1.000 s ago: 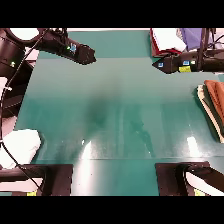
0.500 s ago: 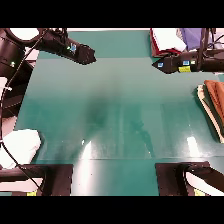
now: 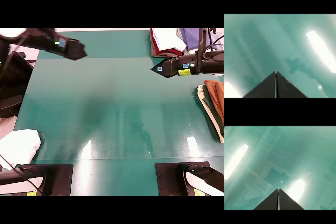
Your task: Fold the shirts.
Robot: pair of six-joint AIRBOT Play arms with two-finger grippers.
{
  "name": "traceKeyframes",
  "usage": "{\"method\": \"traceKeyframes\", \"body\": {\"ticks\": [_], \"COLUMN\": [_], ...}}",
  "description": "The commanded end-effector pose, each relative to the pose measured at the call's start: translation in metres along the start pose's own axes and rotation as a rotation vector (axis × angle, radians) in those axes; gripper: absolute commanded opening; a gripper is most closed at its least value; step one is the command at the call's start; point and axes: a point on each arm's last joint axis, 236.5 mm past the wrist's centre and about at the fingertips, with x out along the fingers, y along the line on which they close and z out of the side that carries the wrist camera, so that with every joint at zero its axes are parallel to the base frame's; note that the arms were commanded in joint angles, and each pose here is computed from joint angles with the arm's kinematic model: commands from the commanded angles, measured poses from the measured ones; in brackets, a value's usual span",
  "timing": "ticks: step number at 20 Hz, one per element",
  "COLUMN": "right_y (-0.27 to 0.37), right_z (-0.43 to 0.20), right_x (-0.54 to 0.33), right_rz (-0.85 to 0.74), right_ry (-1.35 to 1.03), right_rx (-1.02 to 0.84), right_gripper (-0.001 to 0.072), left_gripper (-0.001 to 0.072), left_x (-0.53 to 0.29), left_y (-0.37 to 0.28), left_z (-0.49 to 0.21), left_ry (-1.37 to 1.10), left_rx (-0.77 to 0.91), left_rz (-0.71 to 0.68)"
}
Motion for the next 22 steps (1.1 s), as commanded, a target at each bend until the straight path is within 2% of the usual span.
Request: {"method": "traceKeyframes", "body": {"ticks": [1, 5, 8, 10, 11, 15, 19, 20, 21, 22], "right_y": [0.001, 0.0, 0.0, 0.0, 0.0, 0.0, 0.0, 0.0, 0.0, 0.0], "right_z": [-0.001, 0.0, 0.0, 0.0, 0.0, 0.0, 0.0, 0.0, 0.0, 0.0], "right_x": [0.0, 0.0, 0.0, 0.0, 0.0, 0.0, 0.0, 0.0, 0.0, 0.0], "right_rz": [0.002, 0.0, 0.0, 0.0, 0.0, 0.0, 0.0, 0.0, 0.0, -0.001], "right_ry": [0.004, -0.001, -0.001, 0.0, 0.0, 0.0, 0.001, 0.0, 0.0, 0.0], "right_rx": [-0.001, -0.001, -0.001, -0.001, -0.002, -0.001, -0.002, -0.001, -0.002, -0.001], "right_gripper": [0.0015, 0.0015, 0.0015, 0.0015, 0.0015, 0.0015, 0.0015, 0.0015, 0.0015, 0.0015], "left_gripper": [0.0024, 0.0024, 0.0043, 0.0567, 0.0587, 0.0588, 0.0587, 0.0531, 0.0332, 0.0094], "left_x": [-0.061, -0.116, -0.138, -0.14, -0.14, -0.125, -0.114, -0.113, -0.114, -0.114], "left_y": [0.059, 0.108, 0.143, 0.162, 0.17, 0.19, 0.189, 0.188, 0.188, 0.188], "left_z": [-0.044, -0.146, -0.24, -0.298, -0.324, -0.405, -0.448, -0.45, -0.45, -0.449], "left_ry": [0.068, 0.146, 0.305, 0.44, 0.505, 0.658, 0.729, 0.733, 0.734, 0.732], "left_rx": [-0.074, -0.198, -0.301, -0.388, -0.419, -0.465, -0.483, -0.489, -0.492, -0.493], "left_rz": [0.208, 0.435, 0.606, 0.689, 0.717, 0.769, 0.763, 0.763, 0.764, 0.765]}}
